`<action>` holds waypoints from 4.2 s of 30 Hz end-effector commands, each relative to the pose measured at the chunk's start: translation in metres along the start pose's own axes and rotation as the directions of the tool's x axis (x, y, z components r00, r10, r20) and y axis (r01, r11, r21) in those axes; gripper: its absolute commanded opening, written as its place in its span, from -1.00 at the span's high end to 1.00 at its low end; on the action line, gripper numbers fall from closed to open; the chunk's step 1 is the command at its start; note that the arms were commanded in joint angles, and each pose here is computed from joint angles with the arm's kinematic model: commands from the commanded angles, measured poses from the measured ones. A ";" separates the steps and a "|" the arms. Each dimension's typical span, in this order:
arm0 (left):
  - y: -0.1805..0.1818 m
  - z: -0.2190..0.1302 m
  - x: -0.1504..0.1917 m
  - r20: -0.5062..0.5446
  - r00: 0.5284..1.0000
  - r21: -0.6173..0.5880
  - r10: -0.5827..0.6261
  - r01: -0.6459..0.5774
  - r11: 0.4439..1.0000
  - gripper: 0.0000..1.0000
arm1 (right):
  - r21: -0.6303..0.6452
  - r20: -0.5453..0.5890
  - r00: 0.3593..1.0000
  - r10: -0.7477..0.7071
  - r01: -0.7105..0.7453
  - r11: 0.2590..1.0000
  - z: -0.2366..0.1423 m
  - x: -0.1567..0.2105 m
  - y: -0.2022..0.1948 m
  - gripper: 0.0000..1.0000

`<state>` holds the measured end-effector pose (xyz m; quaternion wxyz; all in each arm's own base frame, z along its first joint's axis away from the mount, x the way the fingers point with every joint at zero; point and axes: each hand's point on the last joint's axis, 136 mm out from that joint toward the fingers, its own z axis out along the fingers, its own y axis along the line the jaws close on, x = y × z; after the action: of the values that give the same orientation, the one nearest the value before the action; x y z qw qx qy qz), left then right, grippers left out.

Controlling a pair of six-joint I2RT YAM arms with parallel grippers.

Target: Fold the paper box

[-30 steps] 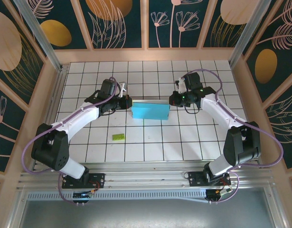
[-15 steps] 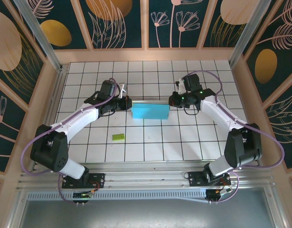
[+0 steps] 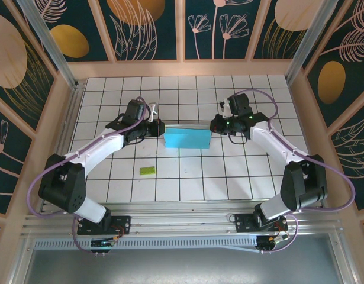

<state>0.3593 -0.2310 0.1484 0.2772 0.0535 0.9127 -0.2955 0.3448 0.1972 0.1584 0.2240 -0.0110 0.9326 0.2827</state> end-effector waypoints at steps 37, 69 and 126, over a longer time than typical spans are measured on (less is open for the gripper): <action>0.006 -0.027 0.006 0.102 0.987 -0.028 -0.123 0.126 0.992 0.19 | 0.241 -0.235 0.970 0.067 -0.008 0.970 0.032 0.097 -0.055 0.97; 0.003 0.007 0.000 0.058 0.543 0.346 -0.838 0.776 0.527 -0.85 | 0.207 -0.254 0.966 0.047 0.007 0.978 0.036 0.100 -0.046 1.00; -0.003 0.009 0.007 0.053 0.603 0.339 -0.796 0.739 0.582 -0.13 | -0.117 0.236 0.930 0.281 -0.260 0.959 -0.046 -0.028 0.008 0.14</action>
<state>0.3565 -0.2280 0.1258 0.1979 -0.3688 0.7614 -0.4950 0.3276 0.1807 0.1939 0.2638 0.1054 0.9012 0.3272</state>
